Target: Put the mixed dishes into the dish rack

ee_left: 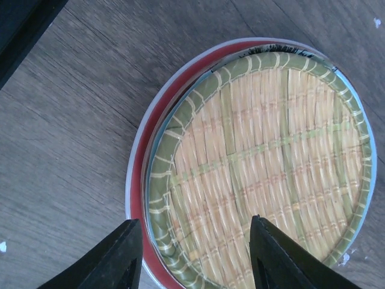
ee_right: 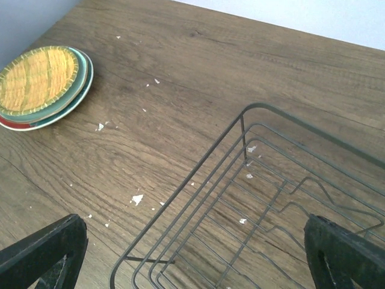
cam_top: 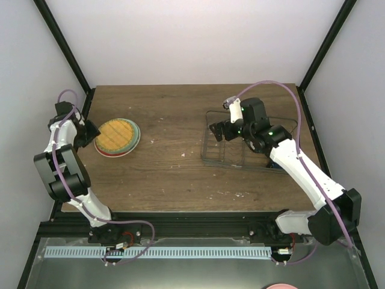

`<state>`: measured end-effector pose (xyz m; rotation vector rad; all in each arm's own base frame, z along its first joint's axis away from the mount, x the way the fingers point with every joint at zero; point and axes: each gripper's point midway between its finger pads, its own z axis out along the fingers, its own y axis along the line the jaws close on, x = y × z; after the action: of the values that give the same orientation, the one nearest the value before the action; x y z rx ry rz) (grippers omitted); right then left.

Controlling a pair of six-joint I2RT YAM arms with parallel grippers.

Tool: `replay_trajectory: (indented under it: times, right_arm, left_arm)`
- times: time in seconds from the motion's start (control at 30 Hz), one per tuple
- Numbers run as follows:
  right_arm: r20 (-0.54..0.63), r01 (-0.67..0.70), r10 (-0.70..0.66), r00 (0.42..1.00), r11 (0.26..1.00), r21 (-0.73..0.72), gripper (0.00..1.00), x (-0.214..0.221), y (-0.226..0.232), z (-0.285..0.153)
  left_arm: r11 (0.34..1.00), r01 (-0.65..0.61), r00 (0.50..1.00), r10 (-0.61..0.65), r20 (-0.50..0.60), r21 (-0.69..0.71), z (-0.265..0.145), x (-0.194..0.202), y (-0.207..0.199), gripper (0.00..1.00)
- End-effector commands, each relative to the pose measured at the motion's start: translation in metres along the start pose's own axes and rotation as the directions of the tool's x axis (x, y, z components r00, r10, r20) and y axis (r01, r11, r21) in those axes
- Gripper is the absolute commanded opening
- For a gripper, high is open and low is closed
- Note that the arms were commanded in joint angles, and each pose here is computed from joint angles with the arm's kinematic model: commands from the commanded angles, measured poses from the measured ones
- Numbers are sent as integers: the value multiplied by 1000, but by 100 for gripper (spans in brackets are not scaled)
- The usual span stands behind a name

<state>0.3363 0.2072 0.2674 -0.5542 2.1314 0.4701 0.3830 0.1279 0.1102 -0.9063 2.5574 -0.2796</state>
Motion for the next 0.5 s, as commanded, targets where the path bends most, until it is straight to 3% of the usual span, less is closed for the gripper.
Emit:
replay_trajectory:
  times: [0.0,0.47]
  right_arm:
    - [9,-8,8,1000,1000,14,99,0,0,-4]
    - [-29,-34,35,999,999,37,100,13,-5,4]
  left_arm:
    - [1000,-6,1000,7,-16,19,9,-4,0,49]
    - [1000,26,998,-26,-53,3,31,-6,14,48]
